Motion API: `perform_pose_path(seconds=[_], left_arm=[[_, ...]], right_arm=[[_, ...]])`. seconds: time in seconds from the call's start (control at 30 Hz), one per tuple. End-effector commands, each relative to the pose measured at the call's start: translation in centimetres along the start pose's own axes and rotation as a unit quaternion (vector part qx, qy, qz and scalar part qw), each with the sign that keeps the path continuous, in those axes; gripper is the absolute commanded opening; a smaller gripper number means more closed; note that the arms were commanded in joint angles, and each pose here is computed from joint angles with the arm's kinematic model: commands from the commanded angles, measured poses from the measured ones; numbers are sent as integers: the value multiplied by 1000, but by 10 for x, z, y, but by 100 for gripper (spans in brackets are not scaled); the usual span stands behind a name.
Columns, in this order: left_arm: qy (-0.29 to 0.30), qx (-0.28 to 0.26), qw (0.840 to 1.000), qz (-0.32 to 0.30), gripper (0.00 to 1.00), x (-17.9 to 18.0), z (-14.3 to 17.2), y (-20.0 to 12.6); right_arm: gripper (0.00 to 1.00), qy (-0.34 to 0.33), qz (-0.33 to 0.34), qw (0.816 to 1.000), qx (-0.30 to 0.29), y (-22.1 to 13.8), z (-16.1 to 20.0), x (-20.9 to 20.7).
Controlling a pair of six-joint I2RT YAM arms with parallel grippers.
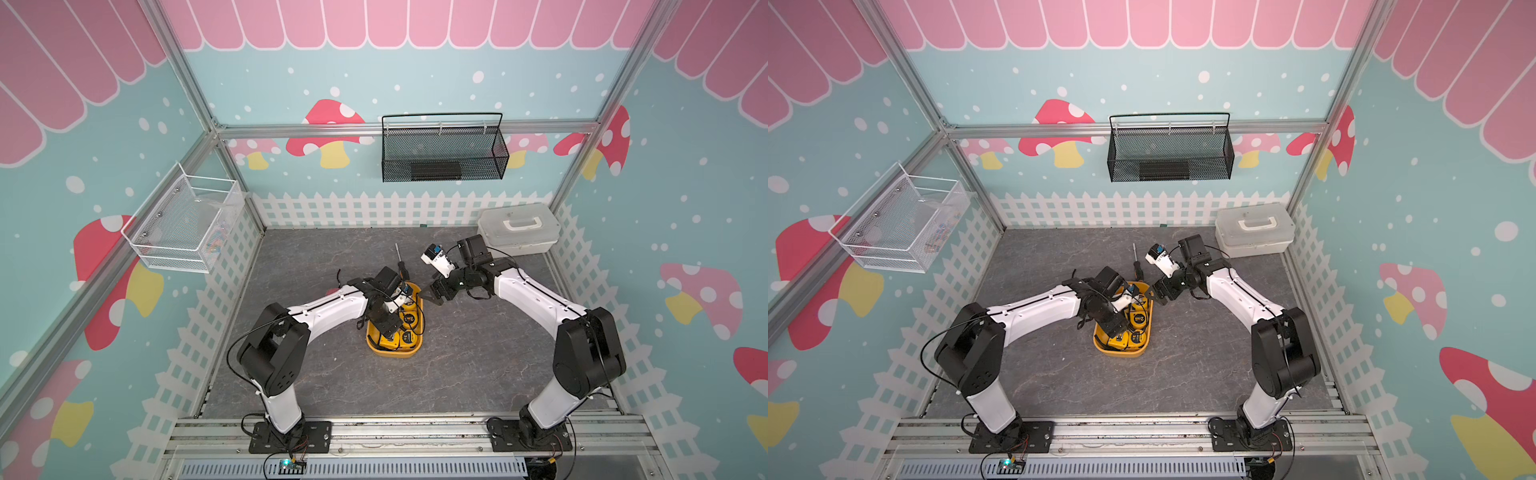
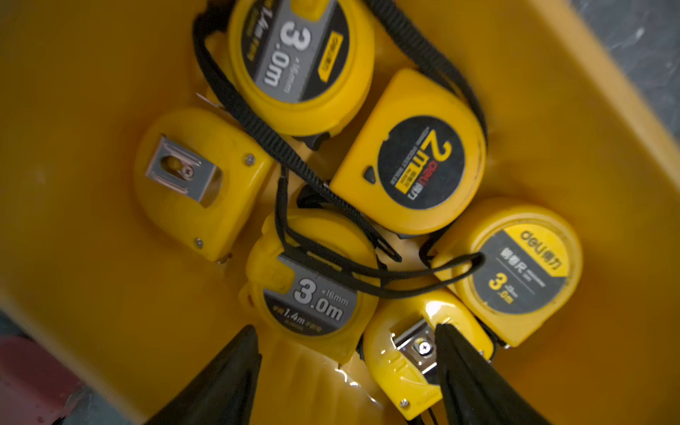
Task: Take the tape measure out of the storage box
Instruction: Pick up the tape measure from the storage box.
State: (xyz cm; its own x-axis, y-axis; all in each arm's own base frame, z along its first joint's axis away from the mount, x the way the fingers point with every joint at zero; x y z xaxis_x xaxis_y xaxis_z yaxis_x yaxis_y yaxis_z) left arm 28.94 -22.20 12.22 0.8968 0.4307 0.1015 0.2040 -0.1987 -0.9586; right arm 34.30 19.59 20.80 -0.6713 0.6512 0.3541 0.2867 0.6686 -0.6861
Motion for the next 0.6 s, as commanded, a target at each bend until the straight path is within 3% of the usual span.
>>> perform_pose_path(seconds=[0.0, 0.57], left_arm=[[24, 24, 999, -19, 77, 6, -2, 0], [53, 57, 996, -41, 79, 19, -9, 26]], right_arm=[[91, 2, -4, 1000, -13, -9, -2, 3], [91, 12, -9, 1000, -11, -6, 3, -1]])
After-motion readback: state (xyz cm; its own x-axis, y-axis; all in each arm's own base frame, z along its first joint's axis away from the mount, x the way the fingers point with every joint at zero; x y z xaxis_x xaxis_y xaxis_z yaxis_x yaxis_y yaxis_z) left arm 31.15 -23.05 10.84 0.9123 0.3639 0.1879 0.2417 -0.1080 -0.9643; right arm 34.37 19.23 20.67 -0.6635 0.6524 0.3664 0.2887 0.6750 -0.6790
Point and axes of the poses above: each gripper's point midway between its finger pads, its own y axis out along the fingers, its own x axis along the line the jaws close on, z = x × y, the point moved 7 cm from there along -y, back along the fingers, and after that the axes turned 14 degrees about y, right-handed, at the moved point
